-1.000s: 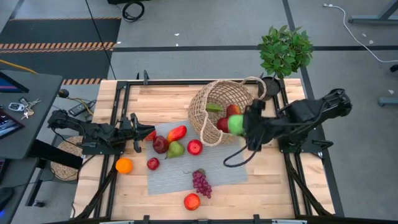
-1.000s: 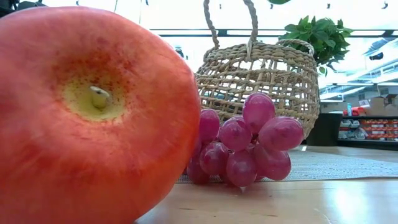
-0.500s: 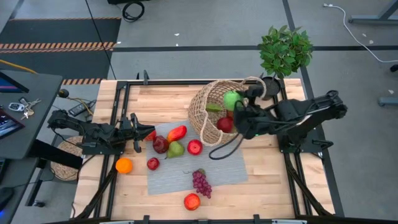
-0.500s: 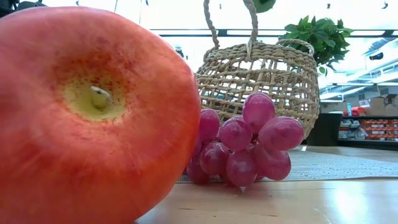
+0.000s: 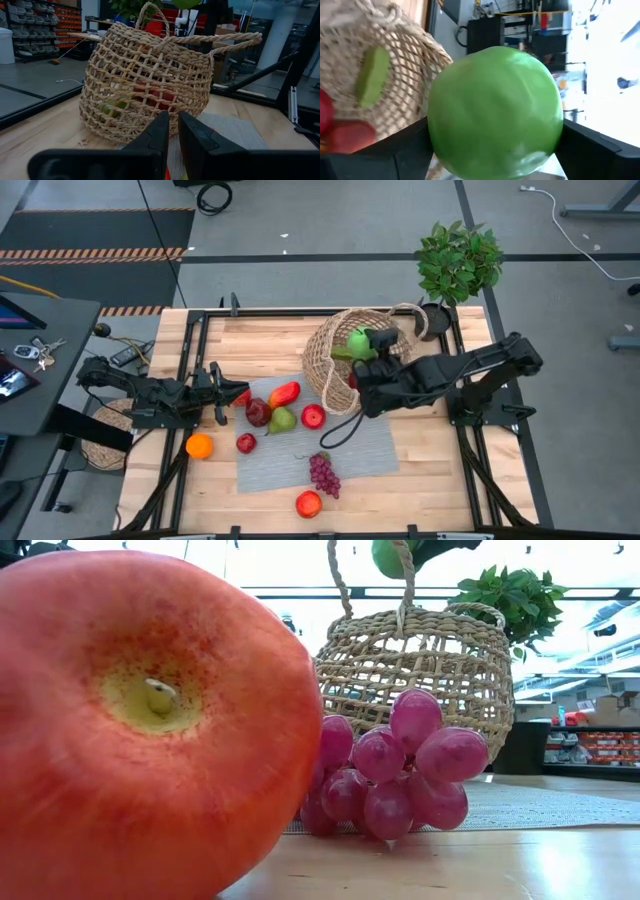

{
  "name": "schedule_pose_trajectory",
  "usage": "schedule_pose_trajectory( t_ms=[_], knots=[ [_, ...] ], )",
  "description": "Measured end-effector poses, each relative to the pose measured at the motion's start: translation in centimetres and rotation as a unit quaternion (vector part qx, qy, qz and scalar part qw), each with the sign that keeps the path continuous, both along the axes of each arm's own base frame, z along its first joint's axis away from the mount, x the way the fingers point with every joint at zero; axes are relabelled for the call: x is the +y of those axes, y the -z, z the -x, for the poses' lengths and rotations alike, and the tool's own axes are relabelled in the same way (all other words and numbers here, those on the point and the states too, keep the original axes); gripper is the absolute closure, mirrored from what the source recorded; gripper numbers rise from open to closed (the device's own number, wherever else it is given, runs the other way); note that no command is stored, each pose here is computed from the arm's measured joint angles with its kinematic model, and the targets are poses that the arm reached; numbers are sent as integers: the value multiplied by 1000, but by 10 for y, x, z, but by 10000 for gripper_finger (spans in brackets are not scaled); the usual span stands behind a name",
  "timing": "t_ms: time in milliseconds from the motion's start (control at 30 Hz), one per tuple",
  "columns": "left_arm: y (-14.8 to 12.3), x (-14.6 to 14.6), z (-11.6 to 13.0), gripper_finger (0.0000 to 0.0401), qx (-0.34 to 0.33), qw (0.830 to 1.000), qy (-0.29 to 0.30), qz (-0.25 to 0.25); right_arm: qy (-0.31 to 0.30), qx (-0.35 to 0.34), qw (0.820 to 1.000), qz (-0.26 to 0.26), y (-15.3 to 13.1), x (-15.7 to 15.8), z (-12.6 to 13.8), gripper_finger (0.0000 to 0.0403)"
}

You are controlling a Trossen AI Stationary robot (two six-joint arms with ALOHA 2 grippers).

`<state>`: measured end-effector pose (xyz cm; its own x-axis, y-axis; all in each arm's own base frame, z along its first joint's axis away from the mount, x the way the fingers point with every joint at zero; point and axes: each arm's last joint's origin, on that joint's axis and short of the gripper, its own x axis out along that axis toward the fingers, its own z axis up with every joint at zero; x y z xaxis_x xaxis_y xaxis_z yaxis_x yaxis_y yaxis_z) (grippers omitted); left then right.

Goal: Build produce basket
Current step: Put the green apple into the brown basket

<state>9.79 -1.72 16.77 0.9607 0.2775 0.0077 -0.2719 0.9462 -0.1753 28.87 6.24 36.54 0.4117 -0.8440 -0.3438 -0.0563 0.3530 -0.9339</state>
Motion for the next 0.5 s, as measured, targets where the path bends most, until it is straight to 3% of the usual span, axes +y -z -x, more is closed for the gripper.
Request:
schedule_pose_trajectory(
  t_ms=[500],
  knots=[
    [0,0,0,353,0,1000,0,0,-47,132,989,47,8,-2,-7,42]
  ],
)
